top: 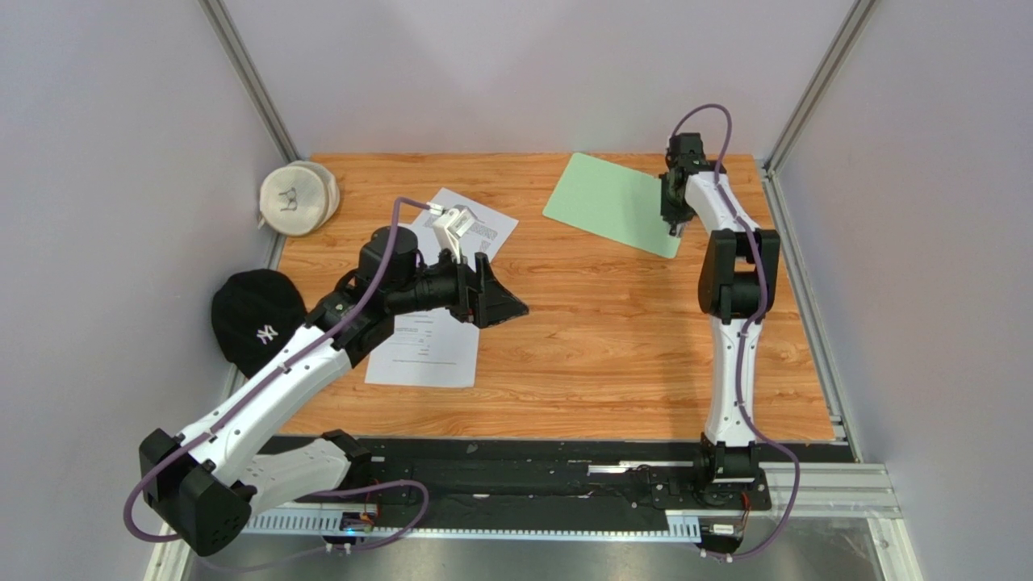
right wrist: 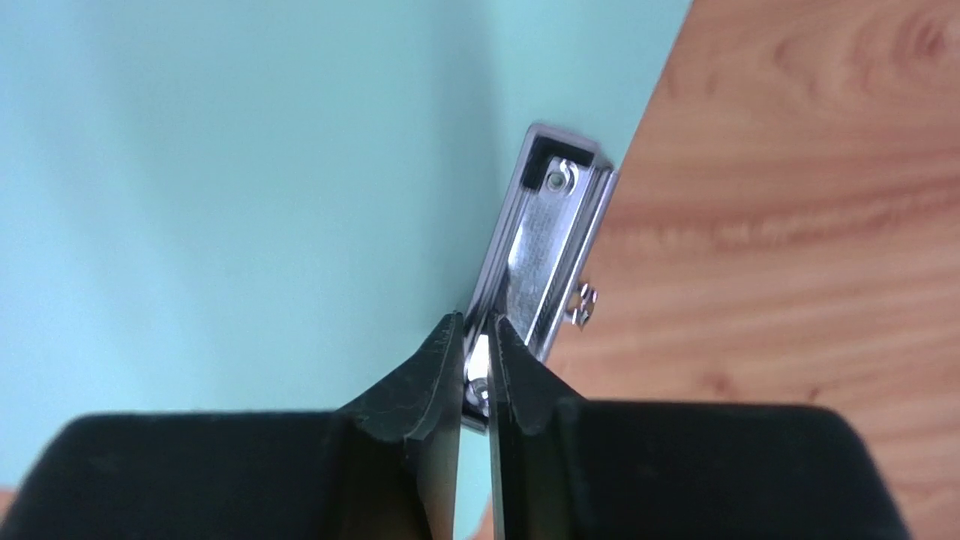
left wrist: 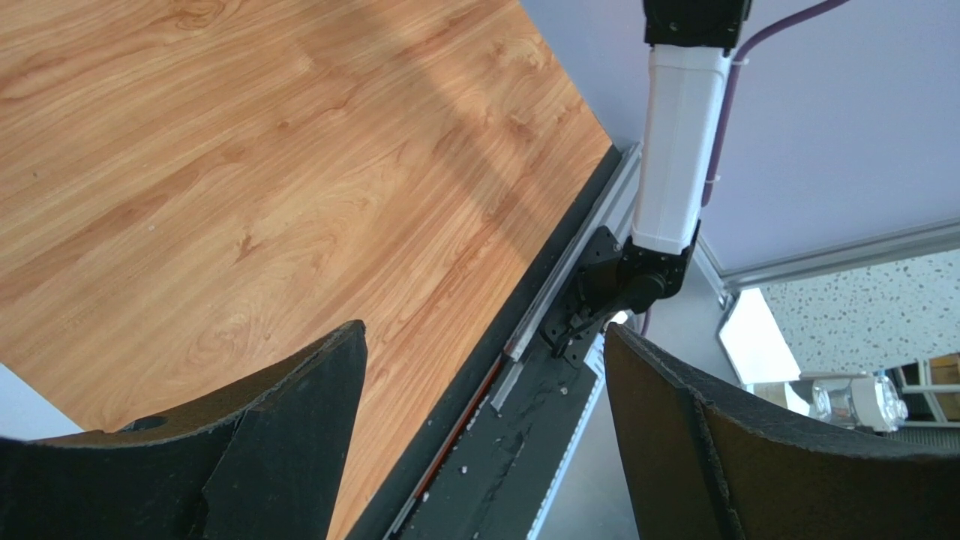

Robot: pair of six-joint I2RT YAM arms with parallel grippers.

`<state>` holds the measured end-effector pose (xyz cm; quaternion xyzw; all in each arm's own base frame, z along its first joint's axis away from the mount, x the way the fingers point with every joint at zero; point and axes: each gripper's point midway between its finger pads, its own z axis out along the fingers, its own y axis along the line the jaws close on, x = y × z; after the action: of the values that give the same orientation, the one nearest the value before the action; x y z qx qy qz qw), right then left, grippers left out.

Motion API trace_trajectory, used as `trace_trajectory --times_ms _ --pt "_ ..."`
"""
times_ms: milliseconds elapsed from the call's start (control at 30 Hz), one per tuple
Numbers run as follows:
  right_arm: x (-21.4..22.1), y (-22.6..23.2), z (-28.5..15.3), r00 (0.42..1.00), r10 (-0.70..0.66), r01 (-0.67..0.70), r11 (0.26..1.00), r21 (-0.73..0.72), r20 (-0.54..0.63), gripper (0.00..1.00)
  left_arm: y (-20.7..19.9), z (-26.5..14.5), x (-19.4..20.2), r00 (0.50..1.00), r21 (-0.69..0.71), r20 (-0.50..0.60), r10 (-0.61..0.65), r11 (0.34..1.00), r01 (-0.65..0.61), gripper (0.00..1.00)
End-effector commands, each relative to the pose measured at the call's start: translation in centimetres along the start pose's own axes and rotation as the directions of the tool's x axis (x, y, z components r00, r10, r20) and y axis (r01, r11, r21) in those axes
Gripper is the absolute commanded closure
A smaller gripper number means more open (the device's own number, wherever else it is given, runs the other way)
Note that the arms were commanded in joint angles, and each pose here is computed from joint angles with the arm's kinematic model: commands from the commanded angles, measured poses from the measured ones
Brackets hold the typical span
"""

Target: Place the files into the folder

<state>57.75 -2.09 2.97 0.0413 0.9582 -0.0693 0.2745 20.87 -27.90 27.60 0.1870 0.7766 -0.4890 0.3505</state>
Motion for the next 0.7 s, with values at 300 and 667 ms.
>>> trace_trajectory --times_ms 300,667 --pt "12.8 1.5 -8.9 0.970 0.046 -0.062 0.996 -0.061 -0.241 0.86 -2.6 -1.9 0.1 1.000 0.072 0.014 0.007 0.997 -0.008 0.15" --pt "20.9 1.2 -13.5 0.958 -0.052 0.046 0.999 -0.026 -0.280 0.98 -0.9 0.1 1.4 0.998 0.039 -0.008 -0.062 0.997 0.062 0.17"
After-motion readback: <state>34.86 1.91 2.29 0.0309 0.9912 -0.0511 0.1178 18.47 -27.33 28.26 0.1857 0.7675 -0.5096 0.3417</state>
